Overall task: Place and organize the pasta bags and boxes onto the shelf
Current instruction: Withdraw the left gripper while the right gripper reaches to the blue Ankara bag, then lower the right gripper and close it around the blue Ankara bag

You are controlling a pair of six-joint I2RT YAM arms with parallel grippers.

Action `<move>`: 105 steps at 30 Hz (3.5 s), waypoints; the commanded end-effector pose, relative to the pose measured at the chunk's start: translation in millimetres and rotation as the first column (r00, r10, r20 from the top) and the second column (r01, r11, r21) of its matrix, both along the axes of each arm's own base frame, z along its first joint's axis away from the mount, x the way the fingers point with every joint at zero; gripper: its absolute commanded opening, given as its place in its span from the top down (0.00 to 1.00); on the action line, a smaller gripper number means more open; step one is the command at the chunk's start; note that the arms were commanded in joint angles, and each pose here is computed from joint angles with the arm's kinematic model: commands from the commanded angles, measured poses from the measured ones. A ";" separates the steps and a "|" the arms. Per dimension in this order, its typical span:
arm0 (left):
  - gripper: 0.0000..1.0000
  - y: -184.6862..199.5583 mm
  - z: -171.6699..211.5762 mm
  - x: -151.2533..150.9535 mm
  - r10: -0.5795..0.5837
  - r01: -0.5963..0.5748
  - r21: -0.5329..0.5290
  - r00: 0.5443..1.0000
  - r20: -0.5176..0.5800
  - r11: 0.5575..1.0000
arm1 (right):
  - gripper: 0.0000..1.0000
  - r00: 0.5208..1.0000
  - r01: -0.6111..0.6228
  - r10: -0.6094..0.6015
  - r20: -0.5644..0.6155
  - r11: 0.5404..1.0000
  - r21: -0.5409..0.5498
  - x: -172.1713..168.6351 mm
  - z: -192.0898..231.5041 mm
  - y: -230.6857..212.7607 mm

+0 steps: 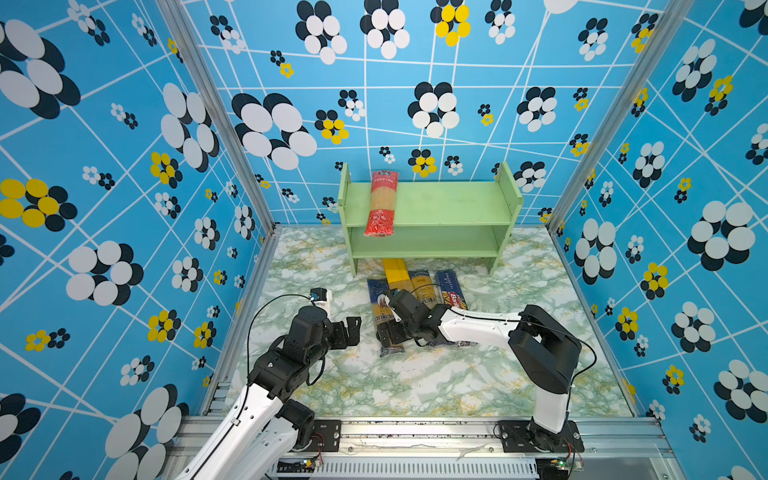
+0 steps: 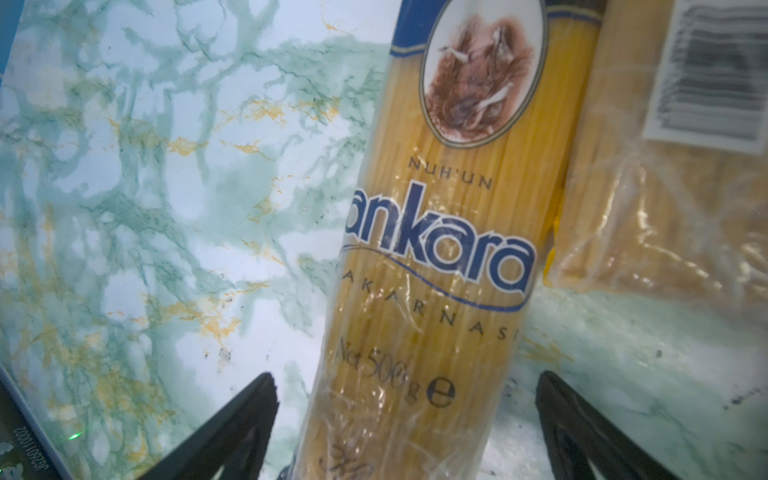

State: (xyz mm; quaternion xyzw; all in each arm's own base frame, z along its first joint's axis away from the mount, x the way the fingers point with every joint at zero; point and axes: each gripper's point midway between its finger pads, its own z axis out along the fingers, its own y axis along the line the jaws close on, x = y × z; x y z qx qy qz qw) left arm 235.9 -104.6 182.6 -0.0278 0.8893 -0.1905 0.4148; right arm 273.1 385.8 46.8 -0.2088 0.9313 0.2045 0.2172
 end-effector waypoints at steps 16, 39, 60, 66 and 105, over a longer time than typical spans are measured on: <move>0.01 3.2 -15.0 -4.6 0.009 -0.010 -0.011 0.999 -0.041 1.000 | 0.04 0.999 0.026 -0.023 0.027 0.995 -0.094 1.1 -12.2 11.6; 0.01 3.4 -31.2 -4.3 0.017 -0.019 -0.026 0.997 -0.074 0.999 | 0.15 1.000 0.024 -0.022 0.014 0.989 -0.144 0.0 -27.4 12.9; 0.01 6.6 -37.6 -4.7 0.029 -0.032 -0.029 0.995 -0.093 0.999 | 0.39 1.000 0.008 -0.006 0.010 0.973 -0.231 -2.6 -34.5 10.8; 0.01 7.5 -39.2 -5.0 0.030 -0.033 -0.033 0.995 -0.097 0.999 | 0.51 1.000 0.006 -0.003 0.016 0.973 -0.230 -2.6 -27.2 10.9; 0.01 10.0 -38.3 -6.0 0.038 -0.042 -0.041 0.995 -0.097 0.998 | 1.00 0.997 -0.079 0.082 0.011 0.982 -0.174 -5.4 55.5 30.0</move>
